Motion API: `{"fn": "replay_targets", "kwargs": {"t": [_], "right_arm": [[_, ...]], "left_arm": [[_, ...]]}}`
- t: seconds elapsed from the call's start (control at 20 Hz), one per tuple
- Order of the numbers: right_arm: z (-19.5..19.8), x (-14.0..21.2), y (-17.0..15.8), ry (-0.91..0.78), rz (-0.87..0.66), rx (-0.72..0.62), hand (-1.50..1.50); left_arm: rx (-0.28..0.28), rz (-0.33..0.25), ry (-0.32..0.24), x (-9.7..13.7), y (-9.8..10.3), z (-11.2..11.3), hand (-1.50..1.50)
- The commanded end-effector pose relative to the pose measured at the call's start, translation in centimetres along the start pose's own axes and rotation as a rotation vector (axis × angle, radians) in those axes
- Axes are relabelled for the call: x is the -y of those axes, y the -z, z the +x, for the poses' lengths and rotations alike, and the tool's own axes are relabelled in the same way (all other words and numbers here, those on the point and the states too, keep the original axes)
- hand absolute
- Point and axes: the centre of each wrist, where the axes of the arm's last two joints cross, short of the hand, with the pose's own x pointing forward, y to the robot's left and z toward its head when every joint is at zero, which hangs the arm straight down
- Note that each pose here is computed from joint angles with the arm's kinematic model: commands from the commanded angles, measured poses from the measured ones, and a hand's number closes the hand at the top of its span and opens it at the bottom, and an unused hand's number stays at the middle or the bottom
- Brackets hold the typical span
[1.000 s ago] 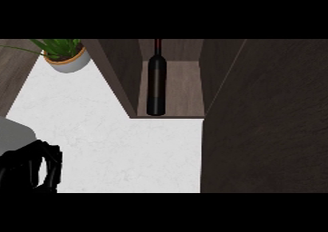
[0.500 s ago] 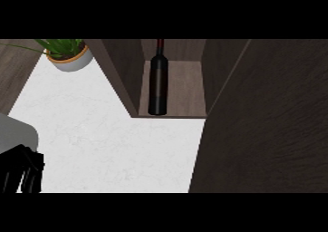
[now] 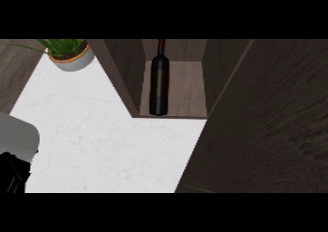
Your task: Pick up the wine, place it into the cabinet and close the cabinet
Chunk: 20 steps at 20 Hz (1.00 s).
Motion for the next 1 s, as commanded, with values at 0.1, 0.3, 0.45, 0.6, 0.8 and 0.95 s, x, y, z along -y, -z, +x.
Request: {"fn": "replay_targets", "kwargs": {"t": [0.1, 0.3, 0.45, 0.6, 0.8, 0.95], "right_arm": [[3.0, -2.1, 4.8, 0.116, 0.054, 0.091, 1.5], [3.0, -1.8, 8.0, 0.15, 0.013, 0.115, 1.5], [2.7, -1.1, 11.7, 0.157, -0.01, 0.089, 1.5], [3.3, -0.3, 14.2, 0.187, -0.026, 0.079, 1.5], [3.4, 0.9, 16.5, 0.206, -0.059, 0.099, 1.5], [1.9, 2.6, 16.3, 0.237, -0.091, 0.097, 1.5]], "left_arm": [[0.001, -0.005, 0.005, -2.0, 0.5, -0.2, 1.5], [-0.002, 0.002, -0.006, -0.7, 0.1, -0.7, 1.5], [-0.006, -0.01, -0.015, -0.8, 0.6, 2.1, 1.5], [-0.01, -0.006, -0.002, -1.0, -0.5, -0.1, 1.5], [-0.008, -0.004, 0.008, -1.7, -0.3, 0.9, 1.5], [0.015, 0.001, 0.005, -3.1, 0.1, 0.6, 1.5]]}}
